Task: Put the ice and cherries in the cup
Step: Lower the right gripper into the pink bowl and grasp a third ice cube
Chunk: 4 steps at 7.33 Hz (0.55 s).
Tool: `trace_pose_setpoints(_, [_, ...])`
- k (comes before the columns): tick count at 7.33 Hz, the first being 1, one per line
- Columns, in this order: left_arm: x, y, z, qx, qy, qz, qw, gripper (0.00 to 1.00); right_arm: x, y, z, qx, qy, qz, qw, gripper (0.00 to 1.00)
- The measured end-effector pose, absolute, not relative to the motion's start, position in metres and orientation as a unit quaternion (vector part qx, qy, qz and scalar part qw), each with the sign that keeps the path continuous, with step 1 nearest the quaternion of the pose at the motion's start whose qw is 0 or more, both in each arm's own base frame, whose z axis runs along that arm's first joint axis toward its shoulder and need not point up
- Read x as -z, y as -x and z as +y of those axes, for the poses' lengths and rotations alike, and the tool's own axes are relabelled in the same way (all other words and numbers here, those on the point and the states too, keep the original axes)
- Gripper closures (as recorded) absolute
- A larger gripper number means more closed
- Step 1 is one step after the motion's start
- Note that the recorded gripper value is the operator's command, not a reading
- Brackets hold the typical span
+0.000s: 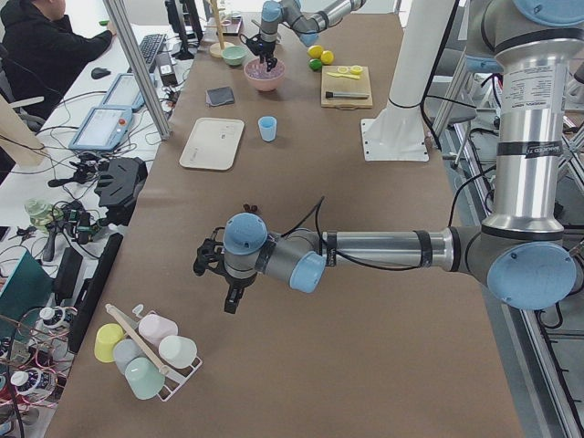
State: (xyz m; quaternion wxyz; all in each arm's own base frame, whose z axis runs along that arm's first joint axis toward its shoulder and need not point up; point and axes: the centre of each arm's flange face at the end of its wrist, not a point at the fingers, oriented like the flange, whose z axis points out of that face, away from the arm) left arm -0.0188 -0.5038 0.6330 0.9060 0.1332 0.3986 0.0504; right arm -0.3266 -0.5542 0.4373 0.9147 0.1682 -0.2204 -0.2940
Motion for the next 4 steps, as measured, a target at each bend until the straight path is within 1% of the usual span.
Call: trace_pose_setpoints(4, [-0.633, 0.015, -0.503, -0.054, -0.131, 0.4, 0.906, 0.02, -0.418, 0.314, -0.543, 0.315, -0.162, -0.199, 0.914, 0.36])
